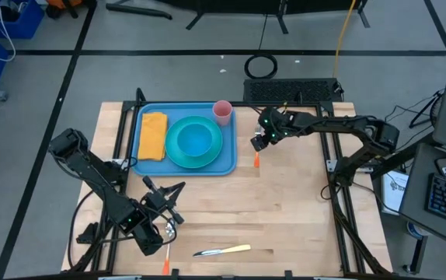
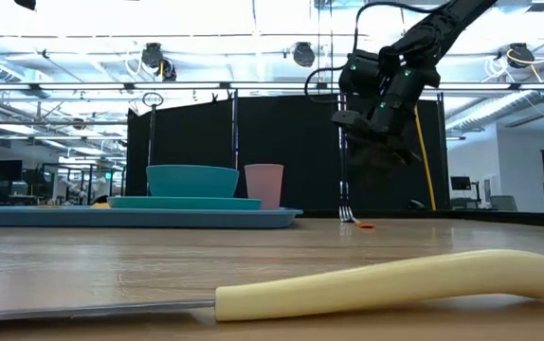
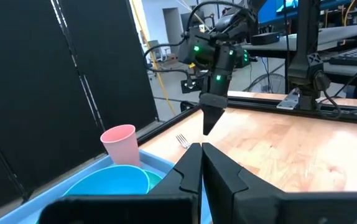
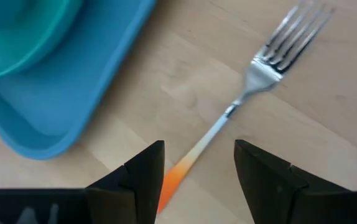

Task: Set up tray
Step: Put the orange fork on the yellow napkin on the blue serving tray

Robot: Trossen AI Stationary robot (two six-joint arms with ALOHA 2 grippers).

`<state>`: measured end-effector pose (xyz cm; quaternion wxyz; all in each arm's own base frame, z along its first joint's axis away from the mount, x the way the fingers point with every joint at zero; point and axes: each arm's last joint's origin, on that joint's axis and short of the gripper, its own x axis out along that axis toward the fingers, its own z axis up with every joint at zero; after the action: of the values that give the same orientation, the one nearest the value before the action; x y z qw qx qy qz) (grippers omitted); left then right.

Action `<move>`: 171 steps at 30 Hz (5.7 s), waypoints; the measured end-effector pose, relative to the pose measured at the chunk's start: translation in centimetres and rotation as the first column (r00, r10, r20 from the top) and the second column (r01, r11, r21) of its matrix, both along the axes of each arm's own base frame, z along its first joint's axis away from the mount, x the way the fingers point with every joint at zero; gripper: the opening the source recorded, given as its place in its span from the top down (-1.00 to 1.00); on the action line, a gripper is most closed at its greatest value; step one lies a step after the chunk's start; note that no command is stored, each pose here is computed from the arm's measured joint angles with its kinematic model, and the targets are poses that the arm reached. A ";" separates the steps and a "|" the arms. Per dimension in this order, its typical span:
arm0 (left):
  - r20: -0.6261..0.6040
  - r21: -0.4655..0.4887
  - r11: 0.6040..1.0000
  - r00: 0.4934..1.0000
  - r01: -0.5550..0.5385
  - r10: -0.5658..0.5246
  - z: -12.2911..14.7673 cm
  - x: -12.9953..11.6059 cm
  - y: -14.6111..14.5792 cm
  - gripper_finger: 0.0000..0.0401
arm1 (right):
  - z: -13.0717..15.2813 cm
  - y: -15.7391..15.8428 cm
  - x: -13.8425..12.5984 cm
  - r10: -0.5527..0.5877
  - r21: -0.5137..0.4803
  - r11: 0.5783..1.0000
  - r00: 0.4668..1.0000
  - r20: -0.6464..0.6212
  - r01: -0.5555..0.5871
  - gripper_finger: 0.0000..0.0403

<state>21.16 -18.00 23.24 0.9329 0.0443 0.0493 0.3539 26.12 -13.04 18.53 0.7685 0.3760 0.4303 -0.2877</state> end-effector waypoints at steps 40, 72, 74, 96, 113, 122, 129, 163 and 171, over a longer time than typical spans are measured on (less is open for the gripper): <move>0.002 -0.006 1.000 1.000 -0.008 0.008 -0.2 -0.2 0.4 0.92 | -3.9 -1.5 1.4 -0.023 0.025 0.999 0.999 -0.041 0.024 0.14; -0.008 -0.007 1.000 1.000 -0.008 0.008 -0.3 -0.4 0.6 0.92 | -5.2 -2.4 2.8 0.032 0.055 0.998 0.983 -0.182 -0.022 0.85; -0.008 -0.007 1.000 1.000 -0.008 0.008 -0.3 -0.4 0.6 0.92 | -5.2 -2.4 2.8 0.040 0.051 0.998 0.982 -0.183 -0.031 0.92; -0.024 -0.004 1.000 1.000 -0.004 0.004 -0.4 -0.4 0.6 0.92 | -5.0 -2.5 3.1 0.092 -0.002 0.996 0.983 -0.157 -0.093 0.98; -0.089 -0.007 1.000 0.996 0.020 -0.021 -0.6 -0.4 0.6 0.92 | 1.3 2.3 4.5 0.207 -0.268 0.943 0.978 0.013 -0.196 0.99; -0.104 -0.007 1.000 0.994 0.013 -0.014 -0.6 -0.1 0.8 0.92 | 3.0 6.9 4.1 0.348 -0.422 0.885 0.884 0.314 -0.198 0.99; -0.218 -0.087 0.996 0.976 -0.022 0.002 -0.9 1.6 2.7 0.92 | 3.7 10.0 3.1 0.456 -0.526 0.840 0.701 0.549 -0.134 0.99; -0.299 0.338 0.941 0.946 -0.016 0.124 -3.8 11.9 2.3 0.21 | 7.9 19.7 1.8 0.839 -0.865 0.494 0.212 0.501 0.088 0.99; -0.341 0.401 0.910 0.939 0.105 0.042 -4.1 13.5 1.6 0.21 | 6.9 19.9 2.2 0.890 -0.919 0.390 0.232 0.392 0.055 0.99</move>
<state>34.63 -16.39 19.14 0.8851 0.3021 0.1337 0.3277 28.37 6.82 25.44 0.9844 -0.0887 -0.1355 0.0693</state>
